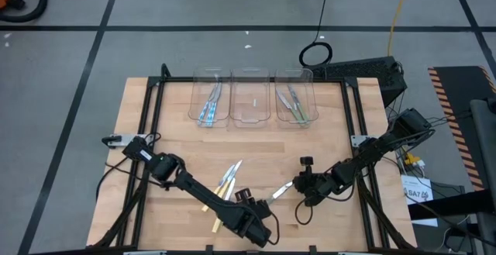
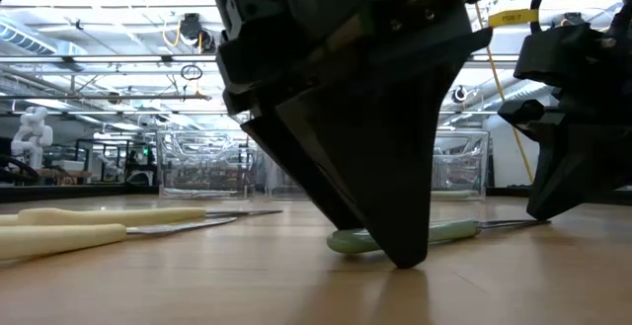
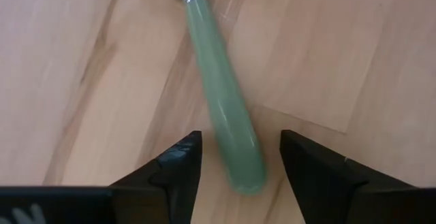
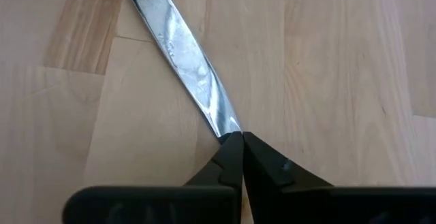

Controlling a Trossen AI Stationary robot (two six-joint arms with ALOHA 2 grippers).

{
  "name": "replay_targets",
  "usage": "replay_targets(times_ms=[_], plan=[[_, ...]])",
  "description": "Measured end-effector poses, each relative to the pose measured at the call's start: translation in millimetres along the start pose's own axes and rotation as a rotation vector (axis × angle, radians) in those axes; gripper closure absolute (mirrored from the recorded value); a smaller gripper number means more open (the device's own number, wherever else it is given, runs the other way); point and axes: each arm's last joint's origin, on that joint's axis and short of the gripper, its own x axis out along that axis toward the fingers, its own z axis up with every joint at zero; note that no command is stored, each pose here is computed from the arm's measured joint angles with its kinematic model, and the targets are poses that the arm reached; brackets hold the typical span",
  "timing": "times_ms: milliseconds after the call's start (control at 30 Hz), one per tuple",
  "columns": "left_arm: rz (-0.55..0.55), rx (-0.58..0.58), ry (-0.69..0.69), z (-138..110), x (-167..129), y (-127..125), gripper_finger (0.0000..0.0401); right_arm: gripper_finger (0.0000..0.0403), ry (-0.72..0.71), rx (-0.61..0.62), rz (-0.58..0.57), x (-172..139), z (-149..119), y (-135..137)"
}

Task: Sort silverware by color (type)
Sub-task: Put the green knife into the right transparent bin

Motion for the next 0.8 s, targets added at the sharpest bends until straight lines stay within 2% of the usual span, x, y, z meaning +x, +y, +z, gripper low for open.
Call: replay_targets(times_ms=[133,367,533,667,800], plan=[[-0.015,-0.01,0.026,4,5,4,0.0212,0.0399,-0.001,-0.007,0.0,0,0,0],[-0.008,0.006,0.034,5,8,6,0.0303,0.039,0.005,-0.012,0.019,-4,8,4],[0.042,0.04,0.004,9,10,12,0.0348,0.0343,0.03,-0.031,0.021,-23,34,15],[0.05,0.034,0.0,11,11,14,0.036,0.0301,0.069,-0.035,0.008,-42,49,22],[0.044,0.046,0.004,11,11,13,0.0363,0.027,0.091,-0.07,0.016,-56,50,33]])
